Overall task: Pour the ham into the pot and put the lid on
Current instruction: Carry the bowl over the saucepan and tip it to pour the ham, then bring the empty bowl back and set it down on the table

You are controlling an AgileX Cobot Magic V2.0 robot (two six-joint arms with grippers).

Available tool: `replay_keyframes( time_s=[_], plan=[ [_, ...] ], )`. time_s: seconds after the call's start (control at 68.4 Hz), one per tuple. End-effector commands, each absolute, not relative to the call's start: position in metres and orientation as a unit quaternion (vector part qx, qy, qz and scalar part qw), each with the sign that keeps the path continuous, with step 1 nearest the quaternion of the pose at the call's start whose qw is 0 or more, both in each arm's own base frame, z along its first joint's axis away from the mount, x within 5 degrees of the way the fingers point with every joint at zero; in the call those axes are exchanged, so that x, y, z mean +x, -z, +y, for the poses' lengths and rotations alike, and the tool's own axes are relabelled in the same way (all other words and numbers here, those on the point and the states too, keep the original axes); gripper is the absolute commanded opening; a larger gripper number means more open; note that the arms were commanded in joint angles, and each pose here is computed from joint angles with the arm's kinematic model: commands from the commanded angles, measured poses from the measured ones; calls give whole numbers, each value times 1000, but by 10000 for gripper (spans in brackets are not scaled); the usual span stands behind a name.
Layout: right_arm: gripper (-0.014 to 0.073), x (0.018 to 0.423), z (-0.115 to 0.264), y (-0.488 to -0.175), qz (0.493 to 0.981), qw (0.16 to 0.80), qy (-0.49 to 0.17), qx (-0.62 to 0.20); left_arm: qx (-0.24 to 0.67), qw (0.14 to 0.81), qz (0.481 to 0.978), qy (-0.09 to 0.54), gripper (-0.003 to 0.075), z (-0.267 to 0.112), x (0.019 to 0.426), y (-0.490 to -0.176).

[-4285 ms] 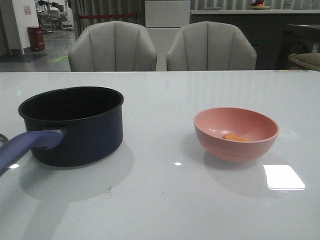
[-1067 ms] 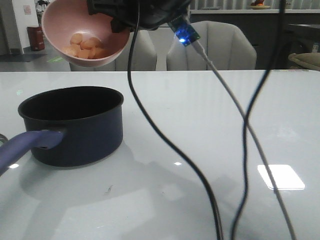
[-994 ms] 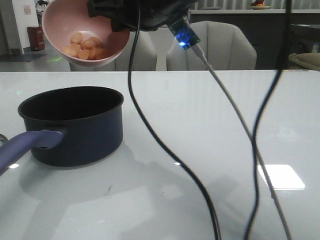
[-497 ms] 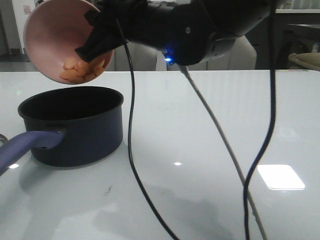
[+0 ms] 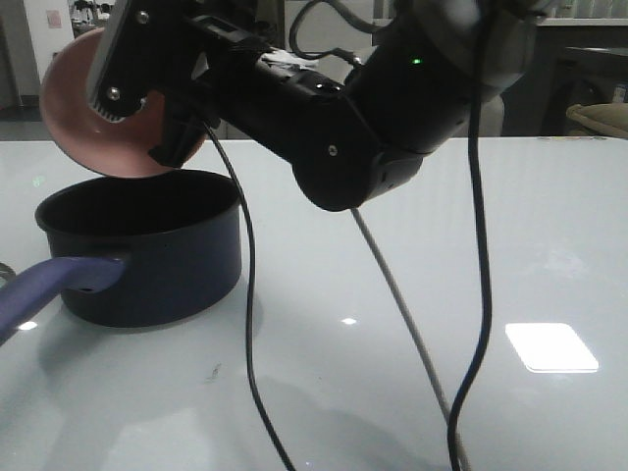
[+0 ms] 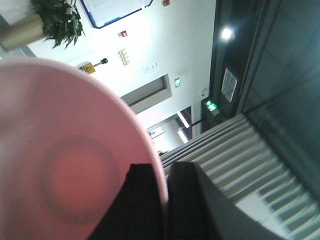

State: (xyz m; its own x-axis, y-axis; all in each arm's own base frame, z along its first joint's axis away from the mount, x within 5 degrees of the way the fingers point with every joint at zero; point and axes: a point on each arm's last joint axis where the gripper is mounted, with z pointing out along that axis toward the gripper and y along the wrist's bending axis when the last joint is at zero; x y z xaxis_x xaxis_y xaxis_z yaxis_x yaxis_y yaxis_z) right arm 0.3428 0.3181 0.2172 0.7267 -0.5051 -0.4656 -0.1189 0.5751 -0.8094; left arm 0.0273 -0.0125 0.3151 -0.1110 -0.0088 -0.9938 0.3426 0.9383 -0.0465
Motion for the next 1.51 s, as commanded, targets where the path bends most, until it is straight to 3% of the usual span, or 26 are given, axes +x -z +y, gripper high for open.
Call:
replay_keyframes(
  time_s=[0.0,0.044,0.058,0.073,0.088,0.132,0.146,0.292,0.541,0.848,1.155,1.492],
  plan=[
    [130,337,304,-271,351,890,18,-290,111,688,703,143,633,-12,27,-329],
    [130,339,303,-272,379,887,-29,-264,111,688,703,143,633,-12,27,-329],
    [130,340,302,-271,410,876,-86,-237,111,688,703,143,633,-12,27,-329],
    [130,340,302,-271,410,876,-86,-237,111,688,703,143,633,-12,27,-329],
    [130,341,303,-271,438,860,-127,-228,111,688,703,143,633,-12,27,-329],
    [130,342,304,-271,456,848,-153,-222,111,688,703,143,633,-12,27,-329],
    [130,343,305,-271,486,826,-191,-212,111,688,703,143,633,-12,27,-329],
    [130,344,307,-276,589,740,-261,-193,111,688,703,143,633,-12,27,-329],
    [130,335,274,-314,710,629,-241,-204,111,688,703,143,633,-12,27,-329],
    [130,344,176,-341,823,517,-166,-166,111,688,703,143,633,-12,27,-329],
    [130,359,113,-306,911,380,-110,-118,111,688,703,143,633,-12,27,-329],
    [130,380,95,-249,951,283,-90,-90,111,688,703,143,633,-12,27,-329]
  ],
)
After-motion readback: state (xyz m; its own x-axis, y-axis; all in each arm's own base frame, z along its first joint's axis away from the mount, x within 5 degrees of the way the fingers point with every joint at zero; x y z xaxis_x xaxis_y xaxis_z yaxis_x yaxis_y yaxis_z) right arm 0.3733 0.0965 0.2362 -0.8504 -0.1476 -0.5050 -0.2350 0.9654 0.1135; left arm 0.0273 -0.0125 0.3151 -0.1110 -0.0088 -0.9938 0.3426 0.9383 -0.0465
